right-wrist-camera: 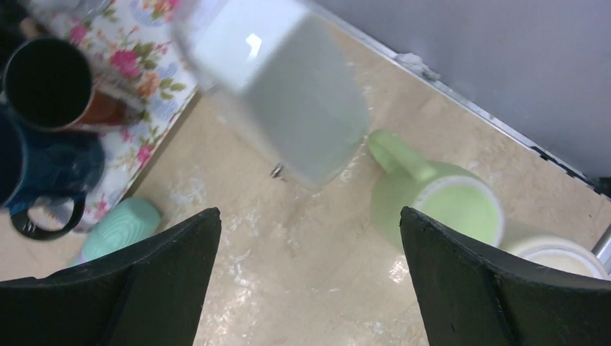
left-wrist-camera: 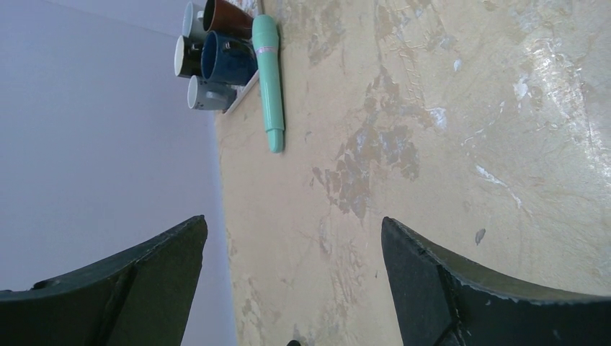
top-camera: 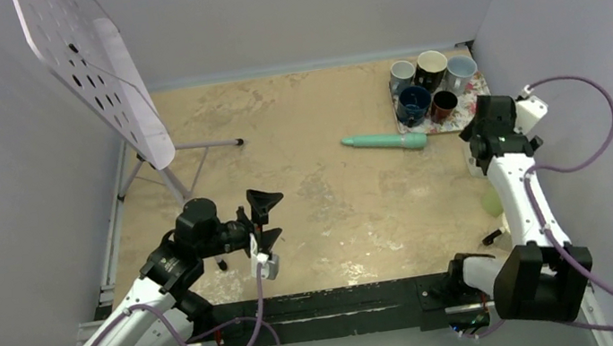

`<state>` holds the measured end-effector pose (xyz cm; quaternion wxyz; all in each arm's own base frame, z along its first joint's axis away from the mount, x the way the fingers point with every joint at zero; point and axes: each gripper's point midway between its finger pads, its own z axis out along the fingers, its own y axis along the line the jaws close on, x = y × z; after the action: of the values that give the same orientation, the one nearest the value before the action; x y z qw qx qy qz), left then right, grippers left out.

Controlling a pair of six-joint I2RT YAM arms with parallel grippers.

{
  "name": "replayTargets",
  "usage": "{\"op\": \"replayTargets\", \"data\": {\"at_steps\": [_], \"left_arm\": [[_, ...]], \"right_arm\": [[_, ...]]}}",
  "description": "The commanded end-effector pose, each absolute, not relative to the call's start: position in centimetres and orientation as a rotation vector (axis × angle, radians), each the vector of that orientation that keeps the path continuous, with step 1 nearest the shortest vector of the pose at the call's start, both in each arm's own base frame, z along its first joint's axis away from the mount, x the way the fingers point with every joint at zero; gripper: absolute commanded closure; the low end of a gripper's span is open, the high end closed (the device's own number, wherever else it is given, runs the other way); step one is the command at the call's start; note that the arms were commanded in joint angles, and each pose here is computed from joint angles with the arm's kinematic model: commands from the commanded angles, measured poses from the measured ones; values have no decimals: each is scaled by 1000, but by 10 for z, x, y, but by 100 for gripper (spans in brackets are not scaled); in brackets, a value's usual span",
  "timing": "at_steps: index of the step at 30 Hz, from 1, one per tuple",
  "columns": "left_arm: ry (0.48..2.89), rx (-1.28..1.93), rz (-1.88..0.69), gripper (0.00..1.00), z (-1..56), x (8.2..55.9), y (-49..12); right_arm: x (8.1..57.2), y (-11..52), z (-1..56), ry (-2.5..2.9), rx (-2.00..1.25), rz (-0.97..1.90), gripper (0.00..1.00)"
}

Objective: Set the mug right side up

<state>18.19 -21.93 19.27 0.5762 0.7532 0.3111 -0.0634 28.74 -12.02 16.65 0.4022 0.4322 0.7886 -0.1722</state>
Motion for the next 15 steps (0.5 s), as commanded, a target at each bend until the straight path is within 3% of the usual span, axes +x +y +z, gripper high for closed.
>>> {"op": "replayTargets", "data": {"at_steps": [1, 10, 15], "left_arm": [[673, 1742, -184, 6, 211, 174, -224], [683, 1738, -191, 6, 213, 173, -223], [680, 1733, -186, 6, 215, 173, -223]], "right_arm": [[265, -156, 172, 1801, 1285, -421, 1], [229, -203, 144, 1692, 1467, -460, 1], [240, -203, 119, 1794, 1459, -388, 8]]}}
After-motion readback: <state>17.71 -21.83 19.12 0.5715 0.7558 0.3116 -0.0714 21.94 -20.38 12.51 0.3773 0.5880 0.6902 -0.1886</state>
